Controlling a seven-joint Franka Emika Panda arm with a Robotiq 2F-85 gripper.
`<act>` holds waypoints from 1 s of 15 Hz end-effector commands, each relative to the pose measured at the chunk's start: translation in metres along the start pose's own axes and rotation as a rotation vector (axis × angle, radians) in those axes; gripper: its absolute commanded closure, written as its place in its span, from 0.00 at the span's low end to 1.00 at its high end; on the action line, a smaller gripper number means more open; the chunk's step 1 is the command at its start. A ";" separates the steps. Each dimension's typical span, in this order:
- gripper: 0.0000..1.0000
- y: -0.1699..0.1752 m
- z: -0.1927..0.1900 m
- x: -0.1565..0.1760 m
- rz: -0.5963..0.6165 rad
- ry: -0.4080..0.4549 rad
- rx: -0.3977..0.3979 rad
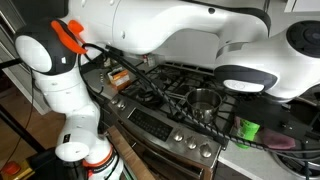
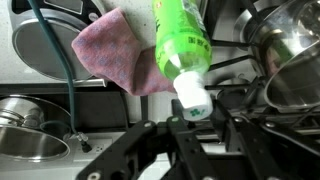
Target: Put the white lid on the green bottle.
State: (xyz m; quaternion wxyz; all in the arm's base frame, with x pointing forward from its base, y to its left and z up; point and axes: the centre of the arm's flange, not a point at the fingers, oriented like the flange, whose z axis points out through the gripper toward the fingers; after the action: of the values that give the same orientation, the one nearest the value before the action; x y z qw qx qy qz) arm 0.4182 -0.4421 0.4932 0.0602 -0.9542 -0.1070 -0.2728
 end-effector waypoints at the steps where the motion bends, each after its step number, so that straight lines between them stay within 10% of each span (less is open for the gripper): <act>1: 0.92 0.002 0.005 -0.002 -0.013 0.013 -0.006; 15: 0.92 0.004 0.010 -0.002 -0.046 0.014 0.001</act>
State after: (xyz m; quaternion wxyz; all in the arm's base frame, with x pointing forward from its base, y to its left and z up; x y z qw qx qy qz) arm 0.4229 -0.4395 0.4887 0.0602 -0.9530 -0.1220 -0.2708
